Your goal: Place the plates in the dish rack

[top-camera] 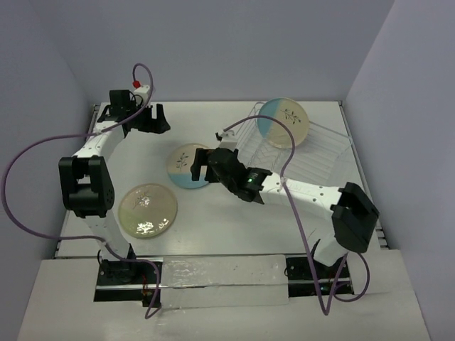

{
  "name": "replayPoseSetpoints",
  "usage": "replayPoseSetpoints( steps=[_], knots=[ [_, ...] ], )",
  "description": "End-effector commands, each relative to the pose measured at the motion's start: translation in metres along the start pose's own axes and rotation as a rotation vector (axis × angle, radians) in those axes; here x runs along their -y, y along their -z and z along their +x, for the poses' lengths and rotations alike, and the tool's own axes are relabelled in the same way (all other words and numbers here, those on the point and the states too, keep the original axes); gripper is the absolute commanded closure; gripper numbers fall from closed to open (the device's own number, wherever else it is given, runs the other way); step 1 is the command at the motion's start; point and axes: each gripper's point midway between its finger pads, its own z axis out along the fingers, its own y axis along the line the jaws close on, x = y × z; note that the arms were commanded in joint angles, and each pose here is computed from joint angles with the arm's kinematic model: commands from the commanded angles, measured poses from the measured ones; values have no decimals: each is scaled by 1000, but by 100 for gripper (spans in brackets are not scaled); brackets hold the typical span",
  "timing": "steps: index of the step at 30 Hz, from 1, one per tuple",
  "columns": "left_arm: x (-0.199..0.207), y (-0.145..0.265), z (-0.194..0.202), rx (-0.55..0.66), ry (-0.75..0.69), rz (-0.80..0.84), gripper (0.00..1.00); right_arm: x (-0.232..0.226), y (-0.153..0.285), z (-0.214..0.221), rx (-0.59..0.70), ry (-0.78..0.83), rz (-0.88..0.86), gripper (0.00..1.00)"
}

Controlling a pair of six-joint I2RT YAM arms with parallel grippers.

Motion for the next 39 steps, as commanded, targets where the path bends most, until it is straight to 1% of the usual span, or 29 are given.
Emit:
replayPoseSetpoints(
  steps=[1, 3, 6, 8, 13, 18, 20, 22, 26, 28, 30, 31, 33, 34, 37, 39],
  knots=[
    [-4, -17, 34, -89, 29, 14, 10, 12, -26, -17, 125, -118, 124, 0],
    [-1, -21, 44, -98, 50, 22, 8, 15, -35, -10, 113, -134, 141, 0],
    [6, -26, 54, -111, 68, 34, 4, 20, -49, 6, 61, -155, 145, 0],
    [7, -33, 67, -143, 81, -6, 1, 28, -60, 18, 11, -196, 148, 0],
    [-7, -50, 93, -252, 71, -110, 1, 33, -68, 23, 4, -203, 166, 0],
    [-8, -54, 99, -267, 83, -111, 2, 43, -78, 30, 10, -210, 212, 0],
    [-6, -54, 102, -274, 77, -100, 4, 45, -80, 30, 20, -216, 225, 0],
    [-6, -55, 105, -280, 75, -89, 10, 47, -84, 30, 26, -214, 237, 0],
    [-7, -59, 120, -327, 65, -85, 36, 53, -95, 40, 11, -240, 274, 0],
    [-10, -59, 125, -346, 66, -99, 43, 57, -98, 44, 7, -251, 293, 0],
    [-13, -59, 127, -357, 63, -113, 48, 62, -98, 46, 12, -258, 311, 0],
    [-14, -59, 128, -359, 61, -115, 49, 63, -98, 46, 16, -260, 316, 0],
    [-12, -60, 129, -361, 57, -104, 55, 69, -97, 50, 12, -259, 336, 0],
    [-12, -60, 130, -363, 57, -104, 55, 70, -97, 50, 16, -262, 342, 0],
    [-13, -61, 132, -375, 53, -110, 66, 77, -96, 58, 12, -272, 364, 0],
    [-13, -61, 134, -383, 50, -114, 71, 79, -99, 61, 8, -270, 373, 0]
  ],
)
